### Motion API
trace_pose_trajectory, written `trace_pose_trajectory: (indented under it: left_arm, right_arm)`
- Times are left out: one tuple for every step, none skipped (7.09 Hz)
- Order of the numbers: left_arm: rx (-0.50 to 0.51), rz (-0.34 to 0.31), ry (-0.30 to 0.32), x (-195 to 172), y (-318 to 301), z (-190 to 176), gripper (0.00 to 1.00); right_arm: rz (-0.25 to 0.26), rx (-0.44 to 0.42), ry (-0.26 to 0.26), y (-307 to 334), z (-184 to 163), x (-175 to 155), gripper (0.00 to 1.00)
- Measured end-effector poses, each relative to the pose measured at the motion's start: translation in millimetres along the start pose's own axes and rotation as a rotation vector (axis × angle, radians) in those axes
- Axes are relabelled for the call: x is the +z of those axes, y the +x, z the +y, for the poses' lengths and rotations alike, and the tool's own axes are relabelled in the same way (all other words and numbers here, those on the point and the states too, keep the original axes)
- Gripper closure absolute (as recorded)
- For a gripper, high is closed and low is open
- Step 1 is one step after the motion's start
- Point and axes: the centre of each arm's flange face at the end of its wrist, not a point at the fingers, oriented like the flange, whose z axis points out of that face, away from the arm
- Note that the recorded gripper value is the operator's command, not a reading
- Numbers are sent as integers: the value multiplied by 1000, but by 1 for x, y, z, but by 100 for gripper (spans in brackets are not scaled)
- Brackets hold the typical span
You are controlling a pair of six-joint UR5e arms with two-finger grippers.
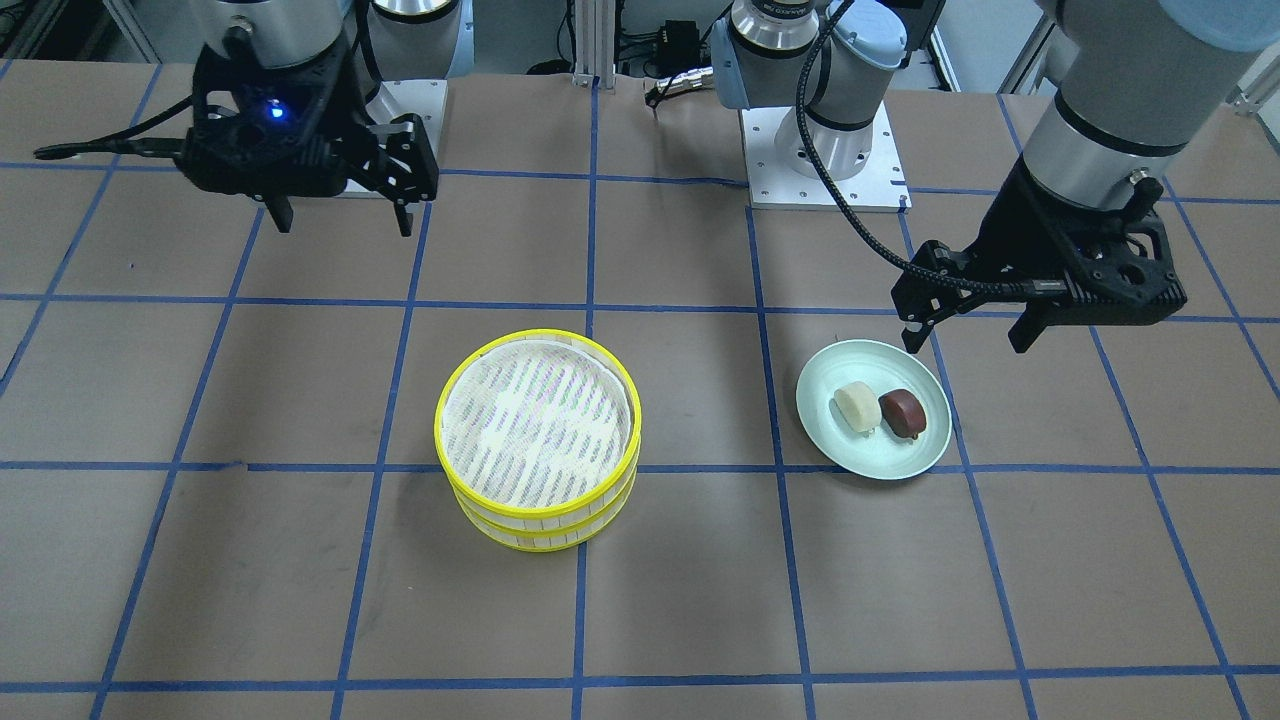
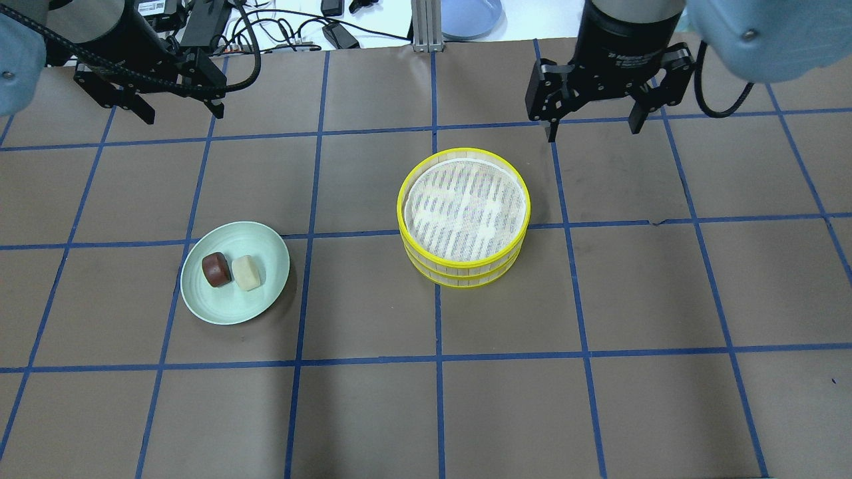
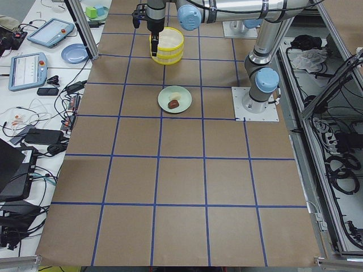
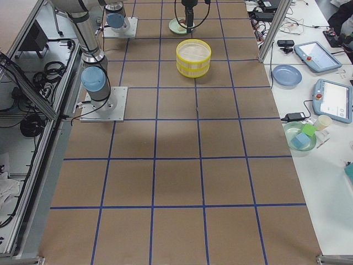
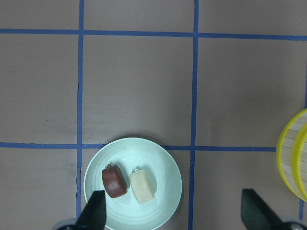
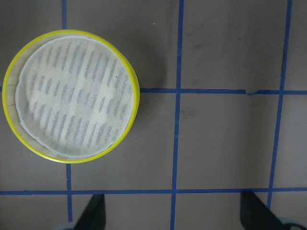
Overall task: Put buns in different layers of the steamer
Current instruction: 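Move left gripper down to the white bun while right gripper reaches the steamer's top tier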
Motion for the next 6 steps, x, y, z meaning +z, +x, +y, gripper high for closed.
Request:
trace_pose_trajectory:
  left_arm:
    - [0, 0, -1, 1, 0, 0, 0]
    - [0, -2, -4, 2, 0, 0, 0]
    - [-1, -5, -8, 4, -1, 0, 0]
    - [-2, -8, -12, 5, -2, 0, 0]
    - [-4, -10, -18, 8, -4, 0, 0]
    - [-6, -11, -28, 13, -5, 0, 0]
  right_arm:
    - [-2, 9, -1, 13, -4, 0, 0]
    - [-5, 15, -3, 20, -5, 0, 0]
    - [-6, 18, -5, 23, -6, 1, 0]
    - [-6, 18, -10, 23, -6, 3, 0]
    - [-7, 18, -20, 21, -9, 17, 0]
    - [-16, 16, -30, 14, -22, 56, 0]
